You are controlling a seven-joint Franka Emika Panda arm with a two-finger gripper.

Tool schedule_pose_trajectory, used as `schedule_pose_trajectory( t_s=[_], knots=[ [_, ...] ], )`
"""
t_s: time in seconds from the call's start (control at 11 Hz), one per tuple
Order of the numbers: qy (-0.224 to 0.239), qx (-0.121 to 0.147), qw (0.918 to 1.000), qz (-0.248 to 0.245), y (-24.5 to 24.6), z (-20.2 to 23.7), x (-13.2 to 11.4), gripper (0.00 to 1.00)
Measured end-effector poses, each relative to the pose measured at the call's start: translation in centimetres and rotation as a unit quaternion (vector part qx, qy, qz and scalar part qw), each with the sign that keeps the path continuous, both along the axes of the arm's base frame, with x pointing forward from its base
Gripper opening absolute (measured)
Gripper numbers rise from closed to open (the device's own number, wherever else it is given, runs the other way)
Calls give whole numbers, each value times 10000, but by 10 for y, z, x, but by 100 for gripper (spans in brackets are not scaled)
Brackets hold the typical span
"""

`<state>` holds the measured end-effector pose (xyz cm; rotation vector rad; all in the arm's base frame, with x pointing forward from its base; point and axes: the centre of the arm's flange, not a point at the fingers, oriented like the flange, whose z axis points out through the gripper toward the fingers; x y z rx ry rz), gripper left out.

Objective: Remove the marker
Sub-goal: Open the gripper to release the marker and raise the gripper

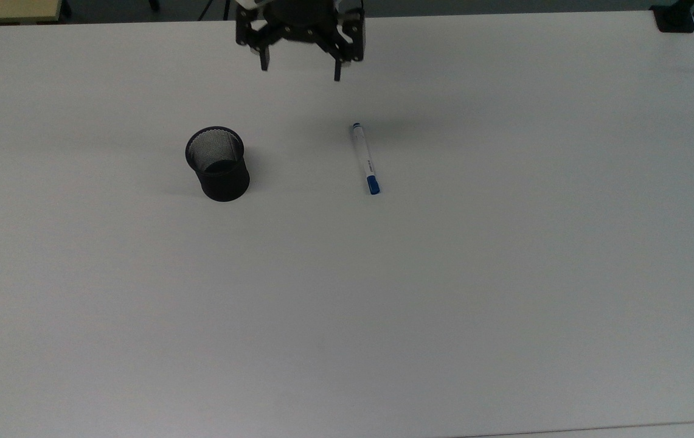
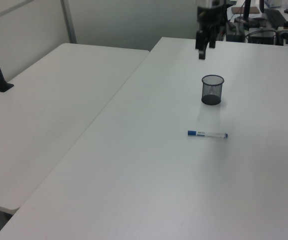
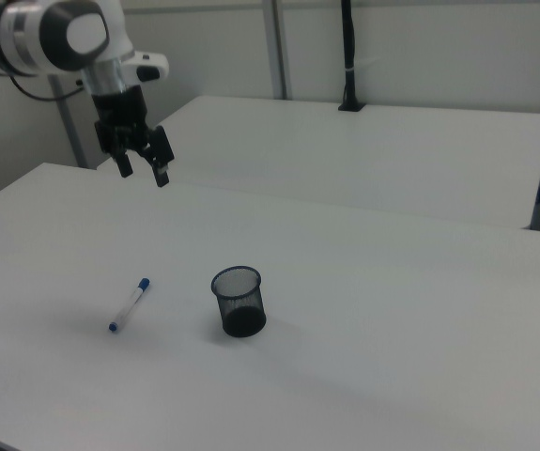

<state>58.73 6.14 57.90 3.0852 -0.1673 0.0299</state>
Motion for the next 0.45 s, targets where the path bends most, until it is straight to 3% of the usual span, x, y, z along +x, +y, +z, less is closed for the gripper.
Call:
schedule_pose_trajectory(
  t_s=[0.18, 0.45],
  knots=[
    [-62, 17, 9998, -196, -30, 30, -20, 100],
    [-49, 18, 10000, 42, -42, 36, -33, 100]
  ],
)
